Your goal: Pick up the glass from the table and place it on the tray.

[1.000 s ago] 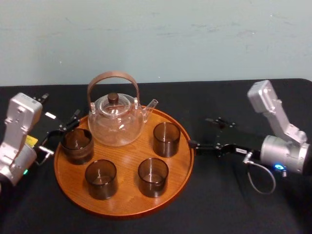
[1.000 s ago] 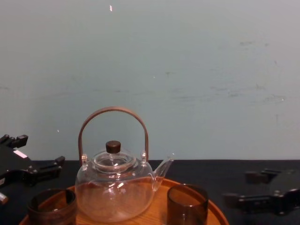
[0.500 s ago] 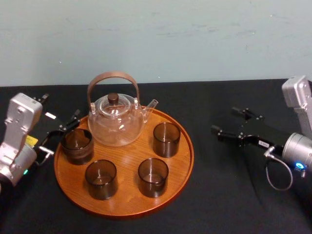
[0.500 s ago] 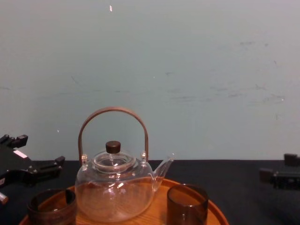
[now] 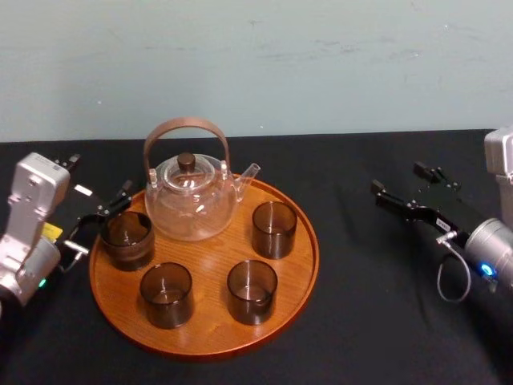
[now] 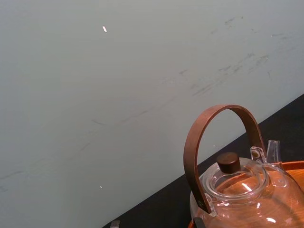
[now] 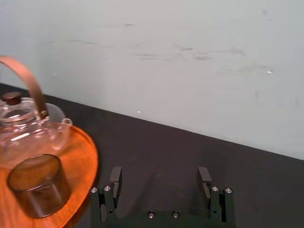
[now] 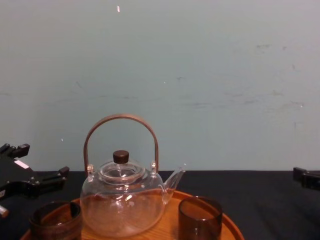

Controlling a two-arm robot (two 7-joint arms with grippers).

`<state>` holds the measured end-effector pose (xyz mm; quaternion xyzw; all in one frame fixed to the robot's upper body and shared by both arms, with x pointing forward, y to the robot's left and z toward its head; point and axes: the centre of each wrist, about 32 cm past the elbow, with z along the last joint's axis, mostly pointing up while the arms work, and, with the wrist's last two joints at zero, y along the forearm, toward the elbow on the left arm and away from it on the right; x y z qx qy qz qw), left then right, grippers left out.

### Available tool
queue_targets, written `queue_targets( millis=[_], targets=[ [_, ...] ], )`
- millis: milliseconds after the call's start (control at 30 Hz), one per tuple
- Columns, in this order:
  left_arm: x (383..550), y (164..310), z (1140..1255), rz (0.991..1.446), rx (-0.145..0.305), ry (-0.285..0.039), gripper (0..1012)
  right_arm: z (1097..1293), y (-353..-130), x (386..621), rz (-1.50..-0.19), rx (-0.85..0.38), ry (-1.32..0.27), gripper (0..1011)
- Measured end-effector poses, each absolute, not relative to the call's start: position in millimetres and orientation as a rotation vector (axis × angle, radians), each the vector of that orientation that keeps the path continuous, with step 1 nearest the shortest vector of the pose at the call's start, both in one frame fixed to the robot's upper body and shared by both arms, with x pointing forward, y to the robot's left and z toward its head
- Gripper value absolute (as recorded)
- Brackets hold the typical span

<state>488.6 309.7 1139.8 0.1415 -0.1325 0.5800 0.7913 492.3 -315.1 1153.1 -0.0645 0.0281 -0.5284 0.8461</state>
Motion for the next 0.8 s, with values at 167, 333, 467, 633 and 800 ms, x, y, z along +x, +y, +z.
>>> queue_targets(
  millis=[167, 333, 467, 633, 800],
  targets=[
    [488.6, 309.7, 1139.8, 1.248, 0.304, -0.285, 1001, 1141.7, -310.7, 490.0, -1.156, -0.124, 0.059, 1002],
    [488.6, 309.7, 1139.8, 1.248, 0.304, -0.285, 1001, 1134.3, -308.8, 489.7, -1.176, -0.126, 0.068, 1002],
    [488.6, 309.6, 1139.8, 1.248, 0.304, -0.285, 1001, 1129.9, -308.2, 489.9, -1.188, -0.128, 0.078, 1003],
    [488.6, 309.7, 1139.8, 1.248, 0.304, -0.285, 1001, 1127.2, -306.9, 490.2, -1.199, -0.132, 0.088, 1002],
    [488.6, 309.6, 1139.8, 1.248, 0.304, -0.285, 1001, 1127.3, -307.0, 490.2, -1.198, -0.133, 0.088, 1002]
  ],
)
